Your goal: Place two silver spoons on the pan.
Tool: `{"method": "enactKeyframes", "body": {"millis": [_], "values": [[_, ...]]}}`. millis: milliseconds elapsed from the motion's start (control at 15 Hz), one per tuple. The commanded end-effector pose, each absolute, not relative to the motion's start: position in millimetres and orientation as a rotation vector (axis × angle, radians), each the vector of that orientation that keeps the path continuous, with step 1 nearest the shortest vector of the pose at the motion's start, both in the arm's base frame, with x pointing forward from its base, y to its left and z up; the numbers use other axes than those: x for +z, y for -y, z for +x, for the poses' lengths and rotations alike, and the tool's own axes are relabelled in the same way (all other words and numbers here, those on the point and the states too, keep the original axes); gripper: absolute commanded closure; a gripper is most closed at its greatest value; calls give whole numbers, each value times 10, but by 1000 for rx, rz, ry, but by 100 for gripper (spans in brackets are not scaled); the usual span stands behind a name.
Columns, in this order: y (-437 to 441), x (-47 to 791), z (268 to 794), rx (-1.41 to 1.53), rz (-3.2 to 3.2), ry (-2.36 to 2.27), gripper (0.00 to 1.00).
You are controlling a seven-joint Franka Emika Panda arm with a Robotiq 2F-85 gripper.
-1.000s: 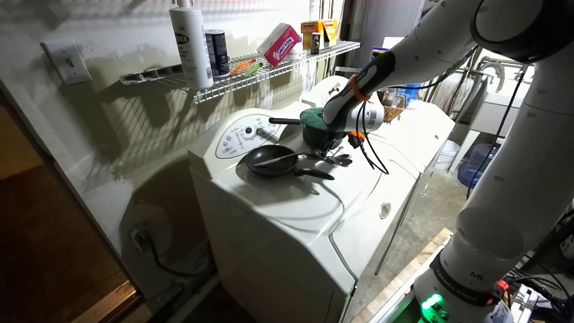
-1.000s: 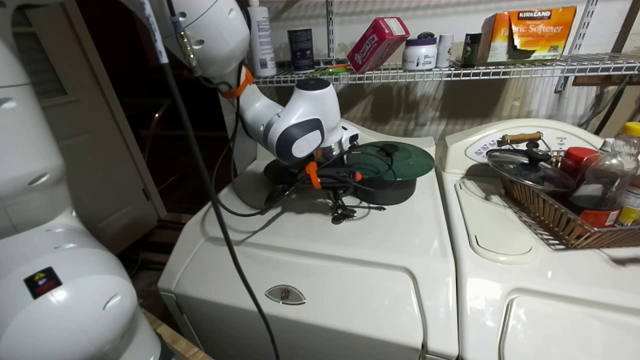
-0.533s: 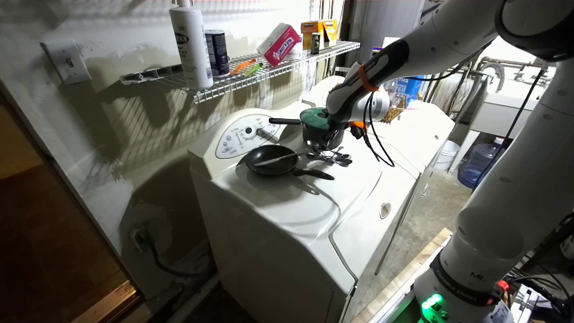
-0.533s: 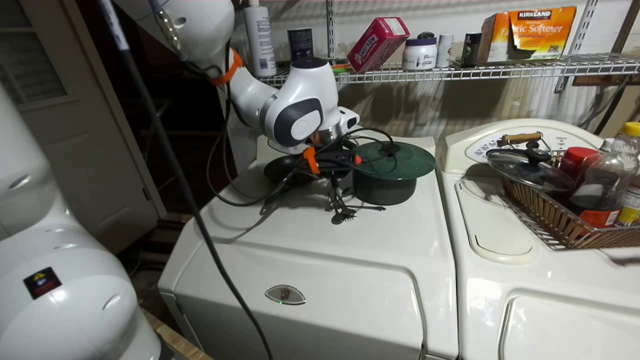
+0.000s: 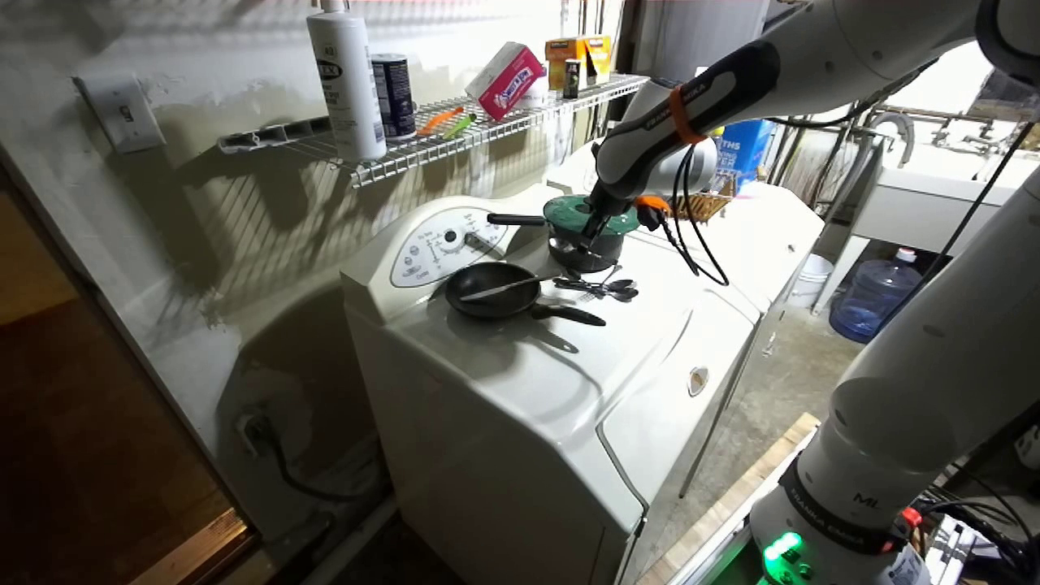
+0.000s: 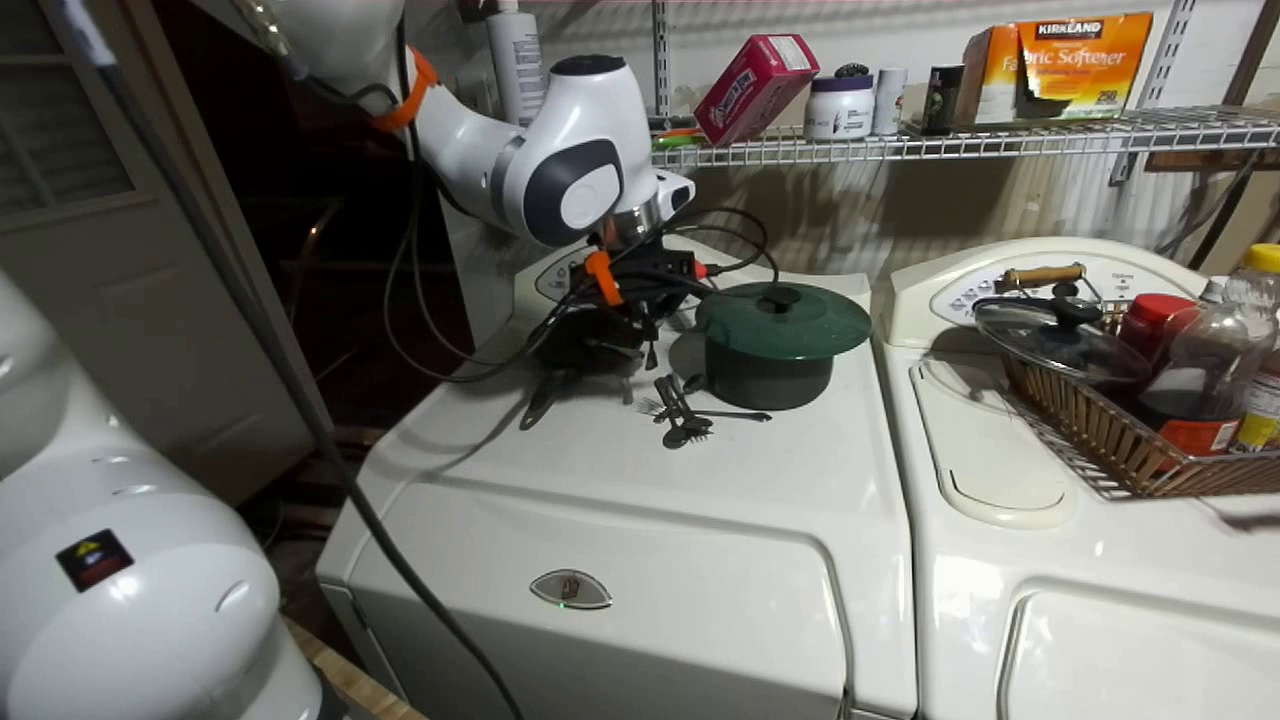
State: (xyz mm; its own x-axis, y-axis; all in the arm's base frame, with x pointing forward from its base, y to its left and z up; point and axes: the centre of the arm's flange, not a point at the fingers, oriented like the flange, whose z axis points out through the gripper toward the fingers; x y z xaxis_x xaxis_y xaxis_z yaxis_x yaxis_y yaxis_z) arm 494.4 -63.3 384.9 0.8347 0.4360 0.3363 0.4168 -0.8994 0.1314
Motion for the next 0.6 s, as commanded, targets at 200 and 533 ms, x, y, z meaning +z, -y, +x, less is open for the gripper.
{"method": "enactKeyframes", "body": {"millis": [200,533], "values": [[-84,4030,4991,564,2847,-1051,99],[-687,3833,5109,523,2778,-1252,99]]}}
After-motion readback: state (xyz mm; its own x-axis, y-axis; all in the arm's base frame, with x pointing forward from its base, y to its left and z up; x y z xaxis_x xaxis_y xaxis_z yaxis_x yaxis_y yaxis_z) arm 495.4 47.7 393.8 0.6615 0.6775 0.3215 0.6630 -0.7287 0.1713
